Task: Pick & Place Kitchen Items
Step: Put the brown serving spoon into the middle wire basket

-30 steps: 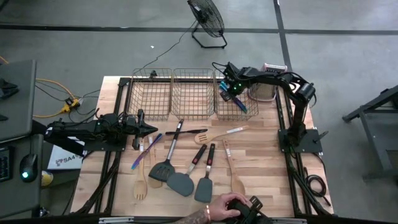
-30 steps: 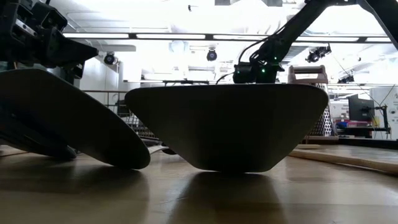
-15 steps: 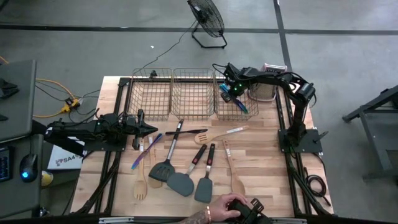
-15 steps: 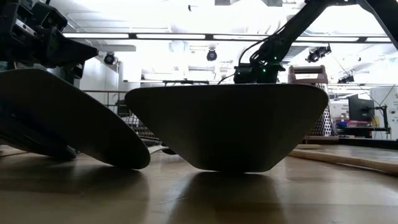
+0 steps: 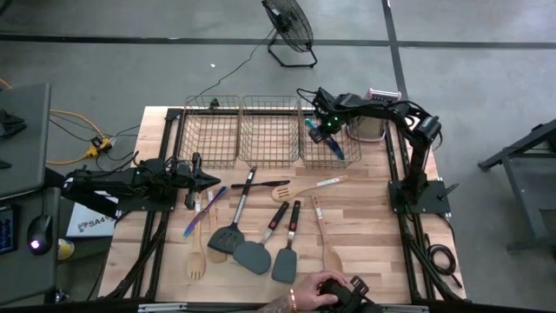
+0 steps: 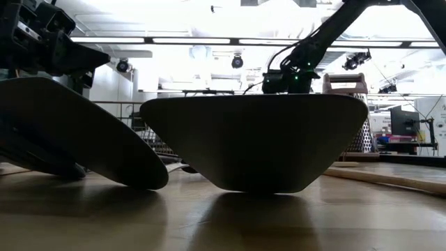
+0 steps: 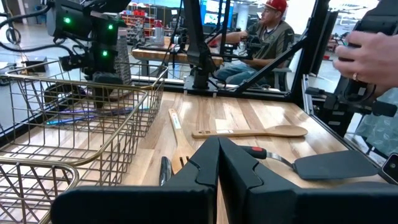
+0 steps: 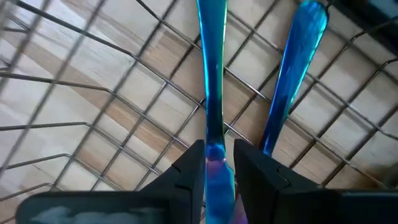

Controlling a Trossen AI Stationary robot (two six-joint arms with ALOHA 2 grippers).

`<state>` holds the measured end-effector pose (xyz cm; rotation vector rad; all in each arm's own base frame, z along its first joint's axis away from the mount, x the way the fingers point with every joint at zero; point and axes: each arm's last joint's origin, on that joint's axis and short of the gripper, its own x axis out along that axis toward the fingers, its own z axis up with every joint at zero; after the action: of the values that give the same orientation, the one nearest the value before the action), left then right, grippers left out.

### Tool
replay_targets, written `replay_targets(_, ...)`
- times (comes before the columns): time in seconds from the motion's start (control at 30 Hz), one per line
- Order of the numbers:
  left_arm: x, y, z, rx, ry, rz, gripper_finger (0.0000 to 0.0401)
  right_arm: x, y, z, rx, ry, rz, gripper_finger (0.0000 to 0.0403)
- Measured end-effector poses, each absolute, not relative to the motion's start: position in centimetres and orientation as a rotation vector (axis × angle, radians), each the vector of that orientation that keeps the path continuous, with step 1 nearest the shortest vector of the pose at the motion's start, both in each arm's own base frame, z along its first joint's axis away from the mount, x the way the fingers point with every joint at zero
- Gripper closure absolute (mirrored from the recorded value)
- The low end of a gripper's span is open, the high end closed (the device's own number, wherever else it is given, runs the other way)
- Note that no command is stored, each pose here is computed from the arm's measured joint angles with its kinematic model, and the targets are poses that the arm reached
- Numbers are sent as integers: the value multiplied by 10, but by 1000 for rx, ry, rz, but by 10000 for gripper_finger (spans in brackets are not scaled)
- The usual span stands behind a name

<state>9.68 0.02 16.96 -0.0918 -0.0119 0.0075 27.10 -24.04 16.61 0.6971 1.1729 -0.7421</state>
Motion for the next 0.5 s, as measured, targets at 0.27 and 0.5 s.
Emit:
replay_targets(0.27,97,0,170,-91,-11,7,398,269,-231,199,657,1078,-738,297)
replay_targets(0.5,97,0,170,-92,-11,7,398,267,-208,240,686,950,-758,239)
